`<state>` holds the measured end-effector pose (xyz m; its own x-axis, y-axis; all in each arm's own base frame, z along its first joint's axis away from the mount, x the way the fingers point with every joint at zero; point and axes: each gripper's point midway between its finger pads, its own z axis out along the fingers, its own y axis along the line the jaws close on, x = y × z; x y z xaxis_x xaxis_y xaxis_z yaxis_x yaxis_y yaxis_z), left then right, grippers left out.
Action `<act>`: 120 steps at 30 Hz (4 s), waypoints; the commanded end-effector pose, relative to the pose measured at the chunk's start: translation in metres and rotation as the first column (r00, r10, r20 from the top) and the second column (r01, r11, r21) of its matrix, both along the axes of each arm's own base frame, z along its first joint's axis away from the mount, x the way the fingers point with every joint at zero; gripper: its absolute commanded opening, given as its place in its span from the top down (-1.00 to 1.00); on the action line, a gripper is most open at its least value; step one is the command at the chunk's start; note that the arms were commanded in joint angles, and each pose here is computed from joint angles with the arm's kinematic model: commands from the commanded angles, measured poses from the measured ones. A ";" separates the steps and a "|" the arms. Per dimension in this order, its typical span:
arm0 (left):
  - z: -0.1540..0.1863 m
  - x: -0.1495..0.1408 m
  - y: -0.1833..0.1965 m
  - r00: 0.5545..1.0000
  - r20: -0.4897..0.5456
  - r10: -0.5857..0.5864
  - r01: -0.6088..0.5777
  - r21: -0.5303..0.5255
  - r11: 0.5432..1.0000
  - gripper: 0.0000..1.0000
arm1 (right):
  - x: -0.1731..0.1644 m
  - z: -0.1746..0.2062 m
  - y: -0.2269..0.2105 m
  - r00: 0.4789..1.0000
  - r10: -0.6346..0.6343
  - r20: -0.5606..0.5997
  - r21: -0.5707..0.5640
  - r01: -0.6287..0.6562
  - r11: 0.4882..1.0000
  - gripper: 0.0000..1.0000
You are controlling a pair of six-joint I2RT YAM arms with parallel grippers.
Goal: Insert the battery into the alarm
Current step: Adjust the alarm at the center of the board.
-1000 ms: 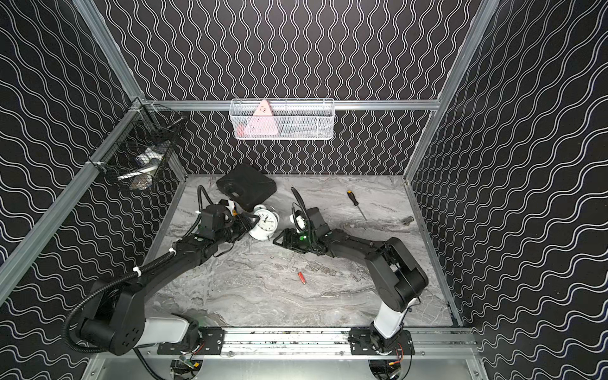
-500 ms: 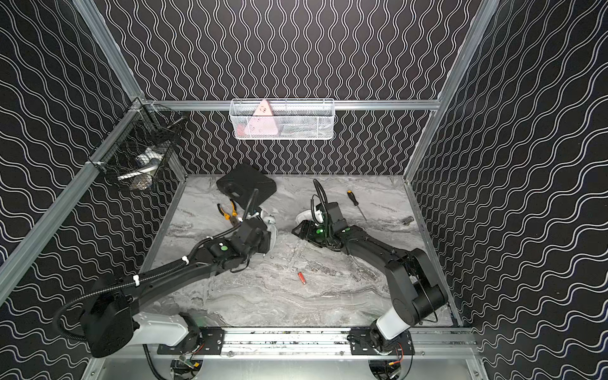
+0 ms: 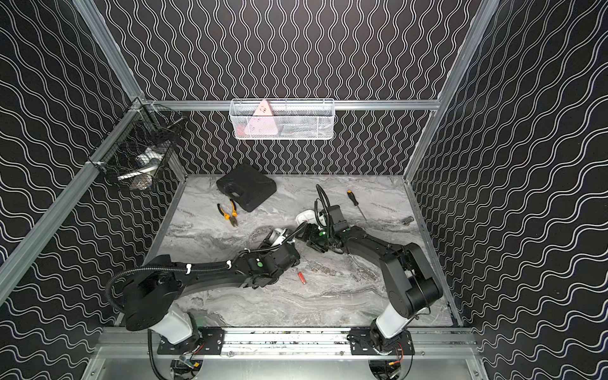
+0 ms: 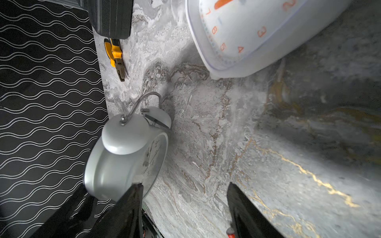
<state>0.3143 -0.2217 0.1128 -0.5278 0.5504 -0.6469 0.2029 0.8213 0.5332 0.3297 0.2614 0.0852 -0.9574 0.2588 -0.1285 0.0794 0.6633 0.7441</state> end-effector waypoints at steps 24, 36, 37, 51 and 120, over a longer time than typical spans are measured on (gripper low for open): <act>-0.020 -0.003 -0.020 0.997 0.013 -0.074 0.074 -0.009 0.997 0.02 | -0.003 0.017 0.101 0.961 0.197 -0.195 0.358 -0.118 0.926 -0.89; -0.030 -0.003 -0.028 0.994 -0.018 -0.108 0.108 0.016 0.994 -0.30 | -0.013 0.009 0.108 0.929 0.260 -0.261 0.373 -0.151 0.915 -0.63; -0.030 -0.004 -0.029 0.993 -0.021 -0.113 0.114 0.016 0.993 -0.32 | -0.014 0.006 0.107 0.928 0.258 -0.268 0.366 -0.149 0.918 -0.57; -0.016 -0.011 -0.028 0.991 -0.026 -0.129 0.129 -0.020 0.991 -0.91 | -0.011 -0.014 0.097 0.935 0.218 -0.279 0.267 -0.143 0.953 -0.05; -0.042 0.025 0.011 0.857 -0.490 -0.158 -0.441 -0.857 0.266 -0.46 | 0.011 -0.037 0.032 0.985 -0.065 -0.163 -0.074 0.054 0.996 0.47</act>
